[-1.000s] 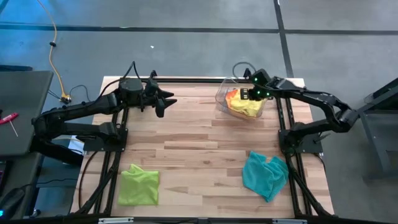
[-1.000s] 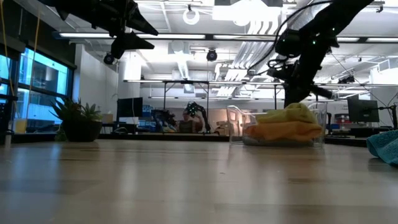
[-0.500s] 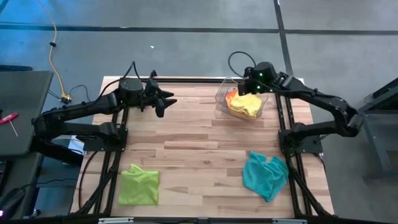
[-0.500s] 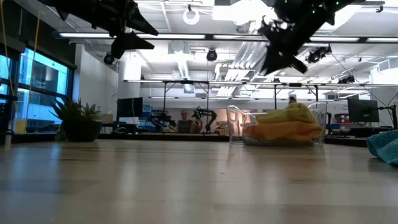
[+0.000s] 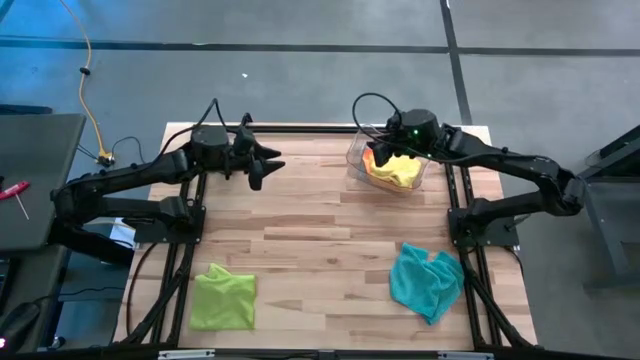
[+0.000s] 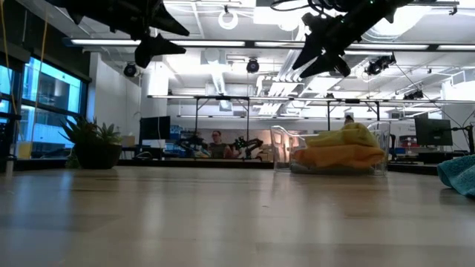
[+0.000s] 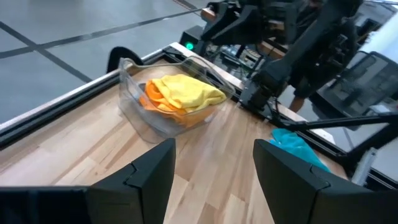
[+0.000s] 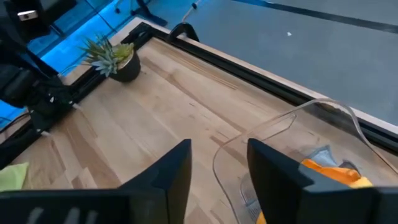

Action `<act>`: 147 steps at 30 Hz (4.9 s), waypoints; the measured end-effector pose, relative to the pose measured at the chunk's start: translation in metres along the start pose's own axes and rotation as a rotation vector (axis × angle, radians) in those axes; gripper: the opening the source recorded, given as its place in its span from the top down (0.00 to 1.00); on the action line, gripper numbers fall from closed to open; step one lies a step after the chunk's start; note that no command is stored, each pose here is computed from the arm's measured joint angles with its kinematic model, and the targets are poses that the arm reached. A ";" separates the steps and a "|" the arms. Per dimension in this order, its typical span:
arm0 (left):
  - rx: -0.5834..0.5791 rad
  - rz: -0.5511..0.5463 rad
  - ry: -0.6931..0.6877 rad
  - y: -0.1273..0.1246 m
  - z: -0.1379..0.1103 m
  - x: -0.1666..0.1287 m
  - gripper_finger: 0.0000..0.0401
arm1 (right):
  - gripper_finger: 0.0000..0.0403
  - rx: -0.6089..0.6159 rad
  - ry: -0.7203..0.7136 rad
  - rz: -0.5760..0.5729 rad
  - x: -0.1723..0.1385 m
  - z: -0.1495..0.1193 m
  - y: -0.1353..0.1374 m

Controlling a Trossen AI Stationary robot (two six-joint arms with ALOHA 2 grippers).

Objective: Fold microfiber towels
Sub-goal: Fold the green microfiber towel

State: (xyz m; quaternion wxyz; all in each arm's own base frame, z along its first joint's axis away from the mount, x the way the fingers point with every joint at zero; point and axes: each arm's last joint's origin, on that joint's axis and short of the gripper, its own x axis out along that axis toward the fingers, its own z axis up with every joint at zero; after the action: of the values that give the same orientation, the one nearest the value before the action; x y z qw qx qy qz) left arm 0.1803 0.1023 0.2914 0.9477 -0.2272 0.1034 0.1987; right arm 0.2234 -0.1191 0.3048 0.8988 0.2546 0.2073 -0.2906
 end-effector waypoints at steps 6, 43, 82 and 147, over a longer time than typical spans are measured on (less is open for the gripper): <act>-0.008 -0.055 0.052 -0.002 -0.003 -0.002 0.48 | 0.47 0.000 0.000 0.001 0.000 0.000 0.000; 0.772 -0.487 1.084 -0.301 -0.227 -0.024 0.42 | 0.37 -0.139 0.146 -0.025 0.002 -0.013 -0.005; 0.957 -0.346 1.237 -0.270 -0.300 -0.005 0.86 | 0.37 -0.077 0.142 -0.053 0.006 -0.014 -0.006; 0.285 -0.119 0.697 -0.068 -0.195 0.000 1.00 | 0.37 -0.563 0.333 0.232 0.139 -0.042 0.132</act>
State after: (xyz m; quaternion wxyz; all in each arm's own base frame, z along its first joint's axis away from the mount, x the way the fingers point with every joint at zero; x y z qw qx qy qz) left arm 0.1884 -0.0454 0.1470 0.8876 -0.1525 0.4330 0.0377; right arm 0.4007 -0.0607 0.2442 0.9147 0.0624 0.3927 -0.0724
